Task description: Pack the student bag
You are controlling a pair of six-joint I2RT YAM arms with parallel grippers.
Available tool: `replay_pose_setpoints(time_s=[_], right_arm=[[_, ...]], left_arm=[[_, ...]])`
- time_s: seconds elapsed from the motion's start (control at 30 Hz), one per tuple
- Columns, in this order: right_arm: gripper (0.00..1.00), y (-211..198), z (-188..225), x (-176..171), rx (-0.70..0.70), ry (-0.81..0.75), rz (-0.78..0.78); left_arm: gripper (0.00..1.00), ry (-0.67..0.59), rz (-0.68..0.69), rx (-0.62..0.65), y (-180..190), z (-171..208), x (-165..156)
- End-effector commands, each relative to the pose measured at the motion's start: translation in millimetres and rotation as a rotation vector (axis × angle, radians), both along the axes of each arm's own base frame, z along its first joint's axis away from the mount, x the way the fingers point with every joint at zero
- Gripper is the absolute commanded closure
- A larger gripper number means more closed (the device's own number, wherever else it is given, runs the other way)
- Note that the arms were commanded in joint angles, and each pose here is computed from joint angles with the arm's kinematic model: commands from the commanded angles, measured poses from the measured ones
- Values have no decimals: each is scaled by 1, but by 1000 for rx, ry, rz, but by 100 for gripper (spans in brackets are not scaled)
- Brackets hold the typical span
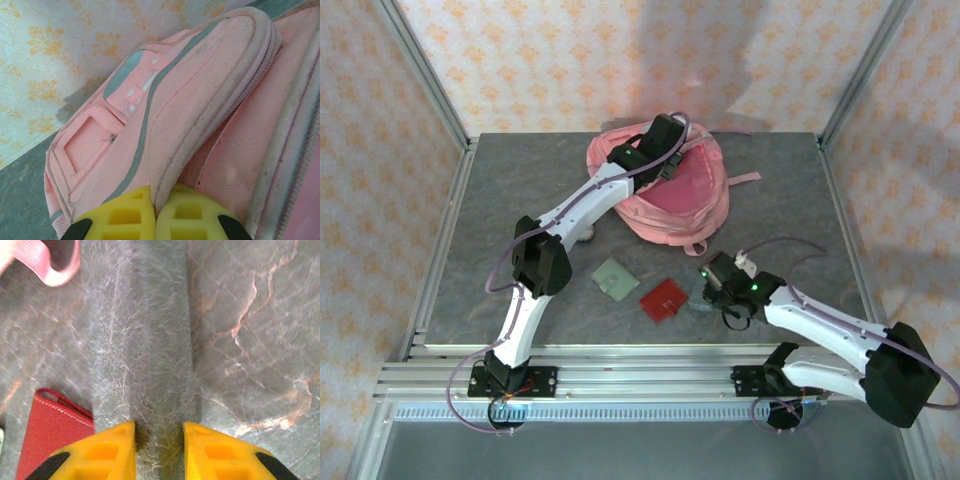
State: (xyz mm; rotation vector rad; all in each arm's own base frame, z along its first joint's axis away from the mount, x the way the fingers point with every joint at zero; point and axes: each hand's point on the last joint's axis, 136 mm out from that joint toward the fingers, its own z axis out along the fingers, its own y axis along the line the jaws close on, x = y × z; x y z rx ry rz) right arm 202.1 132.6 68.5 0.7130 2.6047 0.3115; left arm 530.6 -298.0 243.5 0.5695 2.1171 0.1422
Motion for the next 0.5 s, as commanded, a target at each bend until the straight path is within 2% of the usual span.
replay_pose_setpoints(time_s=[0.0, 0.1, 0.27, 0.33, 0.37, 0.43, 0.47], right_arm=[[75, -22, 27, 11, -120, -84, -10], [75, -19, 70, 35, -124, -202, 31], [75, -8, 111, 76, -159, -280, 109], [71, 0, 118, 89, -155, -292, 134], [63, 4, 117, 93, -153, -277, 151], [34, 7, 108, 94, -169, -228, 157], [26, 7, 100, 92, -176, -203, 164]], left_arm=[[100, -182, 81, -129, 21, 83, 11], [100, -183, 89, -142, 24, 82, 10], [100, -178, 97, -166, 27, 81, 10], [100, -176, 100, -177, 28, 82, 11], [100, -173, 101, -178, 29, 81, 11], [100, -168, 101, -180, 29, 81, 10], [100, -165, 100, -179, 28, 80, 10]])
